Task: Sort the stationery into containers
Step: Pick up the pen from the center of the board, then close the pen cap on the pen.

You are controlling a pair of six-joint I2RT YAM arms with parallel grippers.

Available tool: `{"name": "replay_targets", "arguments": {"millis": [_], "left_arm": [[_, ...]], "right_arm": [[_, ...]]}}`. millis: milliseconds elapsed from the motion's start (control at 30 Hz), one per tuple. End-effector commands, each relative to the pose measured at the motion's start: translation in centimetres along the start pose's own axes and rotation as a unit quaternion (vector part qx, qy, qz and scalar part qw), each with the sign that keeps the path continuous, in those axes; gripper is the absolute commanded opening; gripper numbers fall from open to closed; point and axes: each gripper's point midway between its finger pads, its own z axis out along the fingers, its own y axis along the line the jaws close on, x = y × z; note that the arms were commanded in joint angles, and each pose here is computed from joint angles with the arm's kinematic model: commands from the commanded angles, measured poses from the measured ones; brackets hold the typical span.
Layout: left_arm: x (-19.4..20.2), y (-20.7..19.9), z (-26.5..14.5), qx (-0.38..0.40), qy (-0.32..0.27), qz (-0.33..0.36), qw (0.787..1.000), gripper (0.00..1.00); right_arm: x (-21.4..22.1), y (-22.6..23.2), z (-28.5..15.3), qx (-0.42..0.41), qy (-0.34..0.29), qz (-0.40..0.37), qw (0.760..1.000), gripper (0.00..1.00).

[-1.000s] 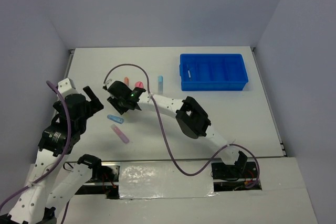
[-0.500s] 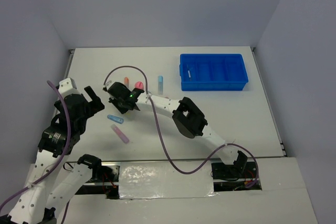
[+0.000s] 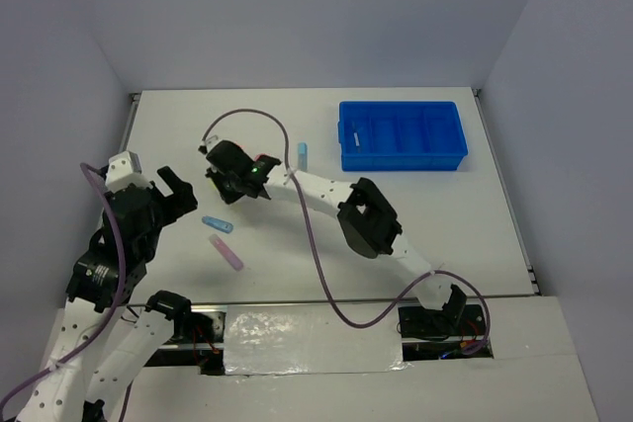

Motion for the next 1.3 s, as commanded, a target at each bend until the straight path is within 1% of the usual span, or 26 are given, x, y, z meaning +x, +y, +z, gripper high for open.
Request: {"name": "replay_targets", "arguments": {"millis": [0, 33, 67, 100, 133, 167, 200, 233, 300, 333, 400, 433, 467, 500, 533, 600, 633, 667, 733, 767, 933, 1067, 1100, 1167, 1200, 1267], "left_arm": [[-1.4, -1.4, -0.4, 0.045, -0.031, -0.003, 0.999, 0.99], [-1.5, -1.6, -0.3, 0.049, -0.033, -0.003, 0.998, 0.99], [-1.4, -1.7, -0.3, 0.052, -0.033, -0.003, 0.998, 0.99], [-1.2, -2.0, -0.2, 0.059, -0.026, -0.001, 0.998, 0.99], [-1.1, -2.3, -0.1, 0.064, -0.023, -0.004, 0.998, 0.99], [-0.8, -2.5, 0.3, 0.061, -0.013, -0.004, 0.998, 0.99], [-0.5, -2.9, 0.5, 0.067, -0.003, -0.007, 0.998, 0.99], [0.0, -3.3, 0.8, 0.070, 0.008, -0.025, 0.997, 0.99], [1.9, -4.7, 1.9, 0.087, 0.054, -0.038, 0.994, 0.99], [2.8, -5.6, 2.6, 0.099, 0.067, -0.064, 0.991, 0.99], [5.0, -6.9, 3.9, 0.108, 0.108, -0.080, 0.985, 0.99], [6.3, -7.5, 4.2, 0.107, 0.127, -0.095, 0.981, 0.98], [7.7, -7.8, 5.1, 0.090, 0.147, -0.091, 0.981, 0.98], [8.6, -8.0, 5.4, 0.074, 0.158, -0.102, 0.979, 0.98], [9.2, -8.6, 5.4, 0.062, 0.155, -0.092, 0.982, 0.98], [11.4, -8.9, 5.9, 0.030, 0.178, -0.067, 0.981, 0.98], [11.9, -9.9, 5.5, 0.027, 0.184, -0.074, 0.980, 0.99], [13.2, -9.1, 6.2, -0.007, 0.194, -0.059, 0.979, 0.99], [14.4, -8.9, 6.6, -0.033, 0.208, -0.068, 0.975, 0.99], [15.6, -8.5, 7.1, -0.052, 0.222, -0.059, 0.972, 0.98], [19.3, -8.0, 8.6, -0.103, 0.269, -0.048, 0.956, 0.91], [20.6, -8.4, 9.7, -0.125, 0.287, -0.032, 0.949, 0.85], [20.2, -8.8, 10.0, -0.128, 0.284, -0.033, 0.950, 0.83], [20.8, -8.3, 10.3, -0.146, 0.290, -0.021, 0.946, 0.80], [20.8, -8.4, 10.5, -0.148, 0.288, -0.020, 0.946, 0.73], [20.9, -8.2, 10.6, -0.157, 0.287, -0.019, 0.945, 0.71]], "right_arm": [[-13.3, 1.1, -11.9, -0.037, -0.173, 0.040, 0.983, 0.00], [-14.0, 0.5, -13.3, -0.036, -0.182, 0.041, 0.982, 0.00], [-14.4, 0.1, -16.2, -0.034, -0.194, 0.041, 0.980, 0.00], [-14.3, -0.9, -17.4, -0.020, -0.198, 0.045, 0.979, 0.00], [-11.7, -2.1, -17.2, -0.002, -0.174, 0.042, 0.984, 0.00], [-12.7, -2.6, -21.5, 0.003, -0.205, 0.046, 0.978, 0.00], [-11.6, -4.1, -22.5, 0.034, -0.207, 0.051, 0.976, 0.00], [-9.3, -5.7, -24.8, 0.053, -0.205, 0.056, 0.976, 0.00], [-6.8, -7.9, -27.0, 0.084, -0.201, 0.070, 0.974, 0.00], [-4.2, -9.7, -28.9, 0.104, -0.193, 0.085, 0.972, 0.00], [-1.7, -11.1, -30.5, 0.114, -0.186, 0.095, 0.971, 0.00], [0.8, -12.3, -31.9, 0.133, -0.177, 0.110, 0.969, 0.00], [1.9, -12.9, -32.6, 0.143, -0.176, 0.117, 0.967, 0.00], [3.1, -13.3, -33.0, 0.151, -0.172, 0.122, 0.966, 0.00], [5.0, -13.9, -33.8, 0.162, -0.169, 0.130, 0.963, 0.00], [6.8, -14.1, -34.4, 0.164, -0.162, 0.134, 0.964, 0.00], [8.5, -14.2, -34.7, 0.163, -0.154, 0.136, 0.965, 0.00], [9.2, -14.1, -34.7, 0.159, -0.150, 0.137, 0.966, 0.00], [11.2, -14.1, -34.8, 0.154, -0.145, 0.145, 0.967, 0.00], [11.7, -13.8, -34.8, 0.143, -0.143, 0.147, 0.968, 0.00], [14.6, -13.4, -33.8, 0.124, -0.131, 0.157, 0.971, 0.00], [15.5, -13.4, -33.0, 0.126, -0.113, 0.158, 0.973, 0.00], [15.7, -13.4, -32.7, 0.126, -0.109, 0.157, 0.973, 0.00], [15.9, -13.4, -32.4, 0.124, -0.108, 0.159, 0.974, 0.00], [15.8, -13.1, -32.3, 0.117, -0.110, 0.157, 0.975, 0.00], [15.8, -12.9, -32.0, 0.109, -0.111, 0.156, 0.975, 0.00]]}}
